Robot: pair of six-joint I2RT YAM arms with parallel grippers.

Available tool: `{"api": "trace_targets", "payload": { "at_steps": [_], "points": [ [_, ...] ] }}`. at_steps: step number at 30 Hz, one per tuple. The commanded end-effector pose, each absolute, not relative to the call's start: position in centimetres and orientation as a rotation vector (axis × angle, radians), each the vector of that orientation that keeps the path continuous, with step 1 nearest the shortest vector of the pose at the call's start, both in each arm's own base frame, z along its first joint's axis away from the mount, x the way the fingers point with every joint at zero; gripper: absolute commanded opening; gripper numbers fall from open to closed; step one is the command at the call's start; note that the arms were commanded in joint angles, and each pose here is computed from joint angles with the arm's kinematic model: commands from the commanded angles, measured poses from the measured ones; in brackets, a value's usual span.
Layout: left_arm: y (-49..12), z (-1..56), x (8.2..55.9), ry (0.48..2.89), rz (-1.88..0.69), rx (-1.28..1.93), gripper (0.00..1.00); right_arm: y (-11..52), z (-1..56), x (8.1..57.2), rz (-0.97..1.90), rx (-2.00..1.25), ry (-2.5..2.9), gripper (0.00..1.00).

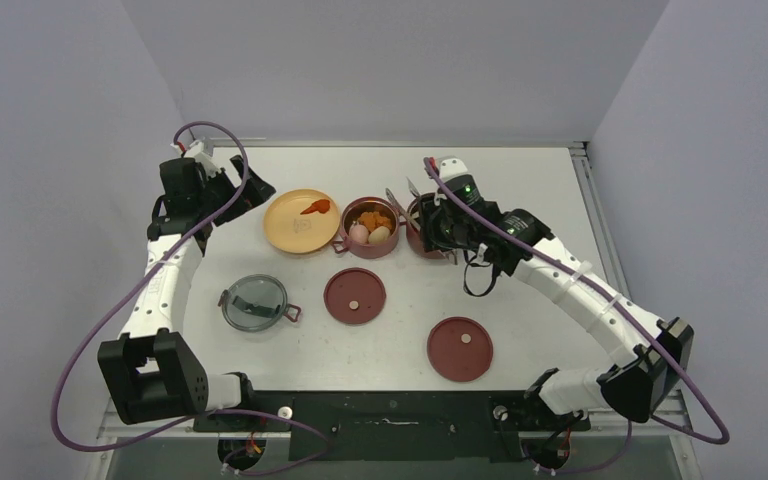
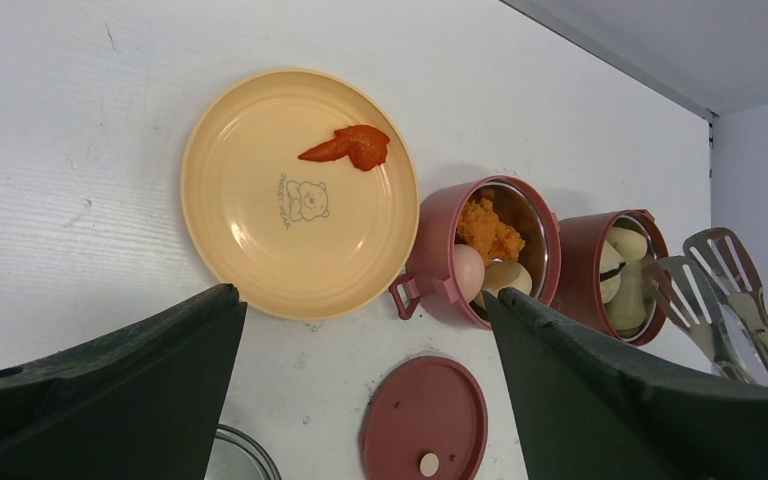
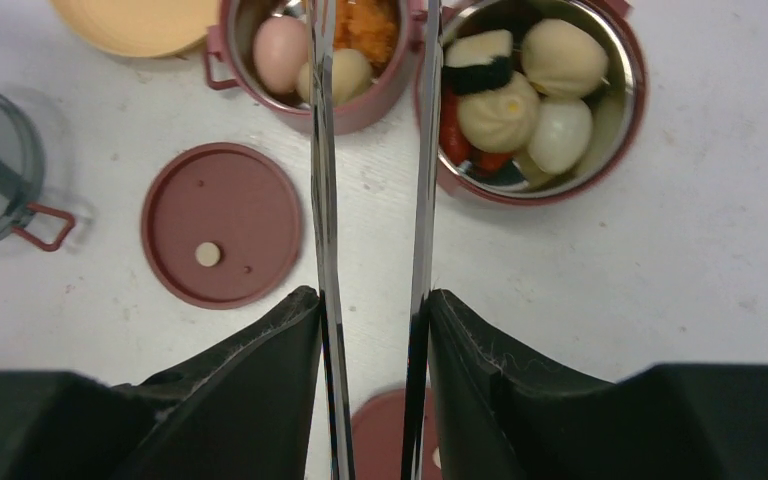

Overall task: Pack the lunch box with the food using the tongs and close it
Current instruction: Place the fake food in the packing box, then pick up the fake food from the plate.

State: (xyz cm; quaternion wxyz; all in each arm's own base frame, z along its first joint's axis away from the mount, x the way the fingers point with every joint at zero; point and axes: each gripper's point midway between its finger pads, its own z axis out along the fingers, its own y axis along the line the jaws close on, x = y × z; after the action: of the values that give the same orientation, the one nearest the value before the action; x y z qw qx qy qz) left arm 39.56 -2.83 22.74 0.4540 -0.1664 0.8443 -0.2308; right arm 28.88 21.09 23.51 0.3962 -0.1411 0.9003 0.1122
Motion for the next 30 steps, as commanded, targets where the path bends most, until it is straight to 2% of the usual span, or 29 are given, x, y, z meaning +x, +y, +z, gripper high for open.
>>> {"api": "trace_targets", "payload": {
  "at_steps": [1,7,14,21,30],
  "points": [
    [-2.5,23.4,40.5,2.047,-0.55,-0.387,0.98,28.1,26.7,29.8,0.471,-0.436,2.133,0.4],
    [-1.9,23.4,40.4,2.047,-0.504,-0.395,0.98,35.5,24.9,29.9,0.622,-0.564,2.114,0.4],
    [-2.0,23.9,40.3,2.036,-0.509,-0.387,0.98,41.1,22.0,30.7,0.663,-0.492,2.212,0.37],
    [-1.3,25.7,39.7,1.992,-0.466,-0.378,0.98,42.1,19.3,32.1,0.495,-0.377,2.257,0.36],
    [-0.5,27.4,39.0,1.952,-0.379,-0.363,0.98,43.5,17.2,33.4,0.432,-0.261,2.277,0.36]
  ]
}}
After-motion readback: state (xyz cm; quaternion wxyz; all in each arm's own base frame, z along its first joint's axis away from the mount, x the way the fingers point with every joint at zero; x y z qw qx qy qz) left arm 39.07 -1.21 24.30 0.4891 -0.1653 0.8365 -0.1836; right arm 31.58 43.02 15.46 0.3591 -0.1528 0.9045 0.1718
